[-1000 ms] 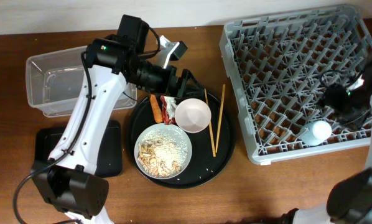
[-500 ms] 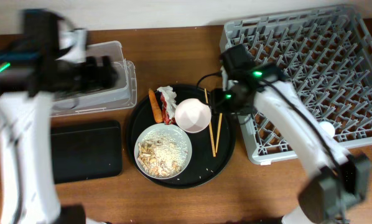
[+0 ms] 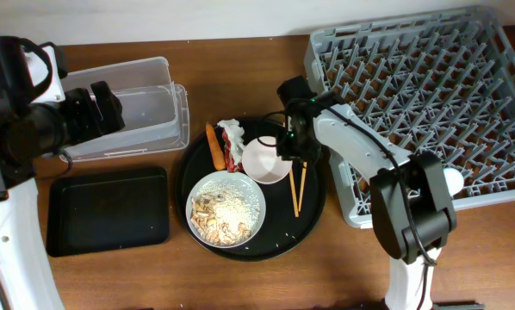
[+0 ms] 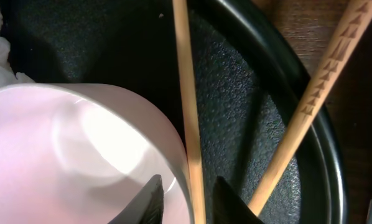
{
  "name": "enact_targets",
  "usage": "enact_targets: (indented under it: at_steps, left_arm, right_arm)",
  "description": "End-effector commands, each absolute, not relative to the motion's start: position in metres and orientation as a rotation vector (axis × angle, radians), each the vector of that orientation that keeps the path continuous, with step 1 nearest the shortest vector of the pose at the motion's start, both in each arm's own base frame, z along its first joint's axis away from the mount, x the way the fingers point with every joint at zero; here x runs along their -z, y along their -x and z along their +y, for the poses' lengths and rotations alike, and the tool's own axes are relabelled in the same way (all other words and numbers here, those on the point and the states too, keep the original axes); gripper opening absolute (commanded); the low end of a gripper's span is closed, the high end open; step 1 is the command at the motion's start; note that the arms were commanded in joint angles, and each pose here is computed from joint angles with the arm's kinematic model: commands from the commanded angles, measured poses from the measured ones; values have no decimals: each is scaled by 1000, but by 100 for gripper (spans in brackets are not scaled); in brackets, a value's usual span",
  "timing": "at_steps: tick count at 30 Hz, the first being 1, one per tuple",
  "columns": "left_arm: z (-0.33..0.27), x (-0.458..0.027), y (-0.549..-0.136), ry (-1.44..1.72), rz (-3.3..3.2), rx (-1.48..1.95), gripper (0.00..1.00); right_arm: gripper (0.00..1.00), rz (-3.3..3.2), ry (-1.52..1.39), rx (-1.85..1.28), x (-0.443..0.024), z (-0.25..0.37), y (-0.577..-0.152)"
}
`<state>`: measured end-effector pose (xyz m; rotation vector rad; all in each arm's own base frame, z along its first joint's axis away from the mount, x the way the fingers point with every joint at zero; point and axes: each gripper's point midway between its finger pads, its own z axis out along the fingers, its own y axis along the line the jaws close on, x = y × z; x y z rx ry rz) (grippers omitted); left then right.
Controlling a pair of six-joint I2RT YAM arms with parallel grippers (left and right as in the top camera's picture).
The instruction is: Sort waste into correct bins and load items into the dishwasher rack
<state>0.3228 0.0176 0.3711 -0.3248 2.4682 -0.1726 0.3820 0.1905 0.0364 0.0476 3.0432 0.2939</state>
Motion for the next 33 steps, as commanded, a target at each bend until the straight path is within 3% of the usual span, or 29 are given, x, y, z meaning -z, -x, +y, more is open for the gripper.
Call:
enact_targets:
  at_steps: [1,2,9,11,12,16,22,30,33]
  left_arm:
    - [21,-372,-322,353,2463,164,99]
    - [21,-372,-322,353,2463,164,100]
    - [21,-372,-322,353,2463,164,99]
    - [21,-372,-322,353,2462,164,99]
    - [20,-372,-322,353,2463,165,99]
    - [21,-372,-322,353,2463,164,99]
    - [21,-372,-322,353,2463,164,99]
    - [21,-372,-322,353,2463,164,99]
    - [21,-372,-322,353,2463,164,99]
  right_arm:
    - [18,3101,-28,-272,-15,197,-372]
    - [5,3102,-23,-268,-14,198,-371]
    - [4,2968,19,-238,-87,191,-385]
    - [4,2661,-173,256,-196,88,-405]
    - [4,2545,-258,395,-225,53,-408]
    - [4,2233,-522,864,-289,-55,-398]
    - [5,2235,-708,1089,-257,-132,-398]
    - [4,2380,-620,1296,-188,-141,-410]
    - [4,2370,-552,1371,-184,-132,-412]
